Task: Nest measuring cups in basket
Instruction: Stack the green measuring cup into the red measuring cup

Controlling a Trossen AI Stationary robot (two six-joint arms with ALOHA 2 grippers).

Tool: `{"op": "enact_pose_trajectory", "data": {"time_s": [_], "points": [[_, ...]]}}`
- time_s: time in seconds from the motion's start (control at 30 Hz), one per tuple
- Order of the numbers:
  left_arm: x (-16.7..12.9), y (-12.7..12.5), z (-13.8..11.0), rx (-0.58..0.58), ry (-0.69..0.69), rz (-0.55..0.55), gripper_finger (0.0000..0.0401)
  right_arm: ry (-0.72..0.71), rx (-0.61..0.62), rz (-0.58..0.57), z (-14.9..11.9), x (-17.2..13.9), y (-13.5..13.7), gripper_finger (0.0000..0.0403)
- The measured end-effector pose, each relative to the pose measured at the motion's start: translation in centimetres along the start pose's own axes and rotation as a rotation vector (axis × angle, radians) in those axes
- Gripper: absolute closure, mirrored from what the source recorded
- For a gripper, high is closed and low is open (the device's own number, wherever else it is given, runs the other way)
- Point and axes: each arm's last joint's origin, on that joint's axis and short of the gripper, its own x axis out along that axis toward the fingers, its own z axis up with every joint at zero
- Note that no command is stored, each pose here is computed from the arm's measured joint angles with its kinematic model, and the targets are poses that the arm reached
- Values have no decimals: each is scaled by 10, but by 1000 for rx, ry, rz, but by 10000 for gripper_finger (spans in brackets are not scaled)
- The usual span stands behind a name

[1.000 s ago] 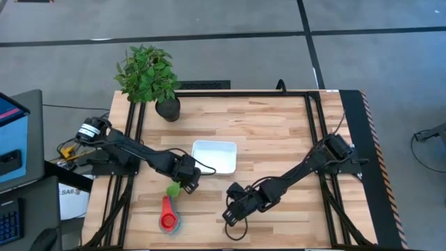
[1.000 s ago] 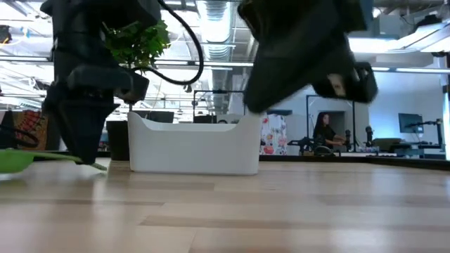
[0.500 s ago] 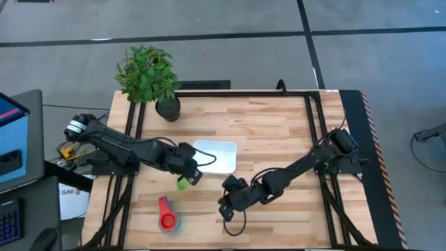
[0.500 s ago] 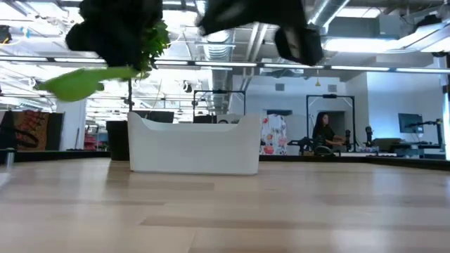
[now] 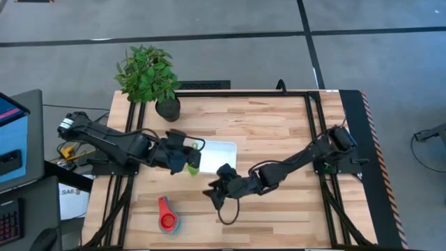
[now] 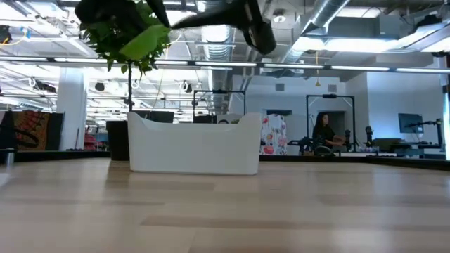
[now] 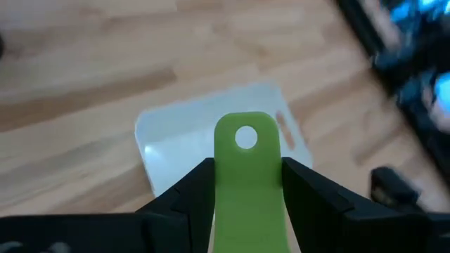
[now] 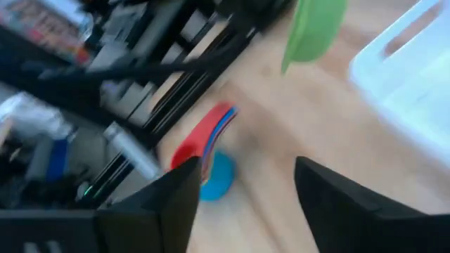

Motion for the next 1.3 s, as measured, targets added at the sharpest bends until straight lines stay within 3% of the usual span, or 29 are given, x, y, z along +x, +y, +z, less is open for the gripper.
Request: {"op": "enact_pose_trajectory", "data": {"time_s": [0.2,0.67,0.83,1.3], "points": [[-3,-5,0,-74,-78,-29,263,-121,-19,-99,18,6,-13,133],[-11,-9,9,-206,-150,-101,263,-180,40,-102,27,8,-15,141],[-13,-8,11,-216,-160,-111,264,-188,47,-104,27,8,-15,179],[-14,-8,11,-214,-157,-113,264,-201,66,-53,30,8,-10,333]]}}
